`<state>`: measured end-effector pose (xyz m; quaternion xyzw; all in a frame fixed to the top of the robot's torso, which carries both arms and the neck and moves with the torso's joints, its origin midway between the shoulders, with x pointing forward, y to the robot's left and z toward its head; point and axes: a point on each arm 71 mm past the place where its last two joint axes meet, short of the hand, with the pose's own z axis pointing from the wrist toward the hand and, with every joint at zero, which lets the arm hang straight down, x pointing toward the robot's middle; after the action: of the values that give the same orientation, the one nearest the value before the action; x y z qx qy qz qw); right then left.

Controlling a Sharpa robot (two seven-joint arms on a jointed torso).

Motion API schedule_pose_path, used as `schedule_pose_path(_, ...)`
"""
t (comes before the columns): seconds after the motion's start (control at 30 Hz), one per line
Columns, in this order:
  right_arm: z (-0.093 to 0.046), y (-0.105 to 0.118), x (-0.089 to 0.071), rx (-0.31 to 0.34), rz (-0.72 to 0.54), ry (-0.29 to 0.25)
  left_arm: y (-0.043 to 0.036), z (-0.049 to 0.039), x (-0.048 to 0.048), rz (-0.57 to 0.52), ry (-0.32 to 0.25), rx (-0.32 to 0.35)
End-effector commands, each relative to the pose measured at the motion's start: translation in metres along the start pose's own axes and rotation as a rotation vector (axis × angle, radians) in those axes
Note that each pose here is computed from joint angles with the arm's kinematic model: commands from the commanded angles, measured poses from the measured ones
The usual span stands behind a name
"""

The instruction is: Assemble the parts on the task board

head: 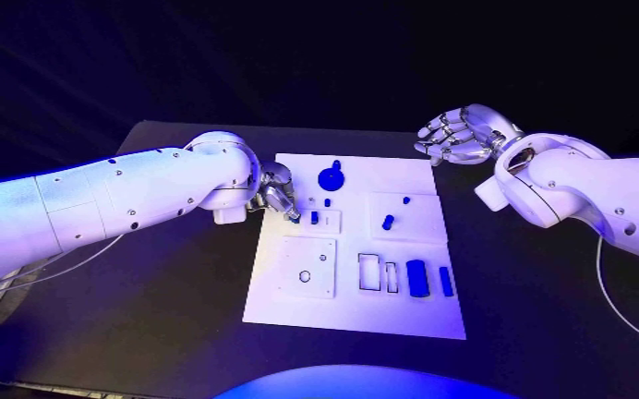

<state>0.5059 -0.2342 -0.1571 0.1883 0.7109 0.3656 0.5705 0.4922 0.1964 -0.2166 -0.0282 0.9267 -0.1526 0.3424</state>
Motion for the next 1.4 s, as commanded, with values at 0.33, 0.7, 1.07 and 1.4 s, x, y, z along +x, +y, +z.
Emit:
schedule_pose_path(0.33, -0.0009, 0.0014, 0.0015, -0.013, 0.001, 0.012, -0.0041, 0.0022, 0.0086, 0.028, 0.053, 0.005)
schedule_pose_path(0.7, -0.0017, 0.0010, 0.0012, -0.011, 0.001, 0.012, -0.0058, 0.0036, 0.0053, 0.007, 0.011, 0.009)
schedule_pose_path(1.07, -0.0018, 0.0010, 0.0012, -0.011, 0.001, 0.013, -0.0080, 0.0051, 0.0042, -0.001, 0.000, 0.012)
schedule_pose_path(1.4, -0.0020, 0.0017, 0.0019, -0.012, 0.002, 0.015, -0.0065, 0.0080, 0.0021, -0.002, 0.000, 0.001)
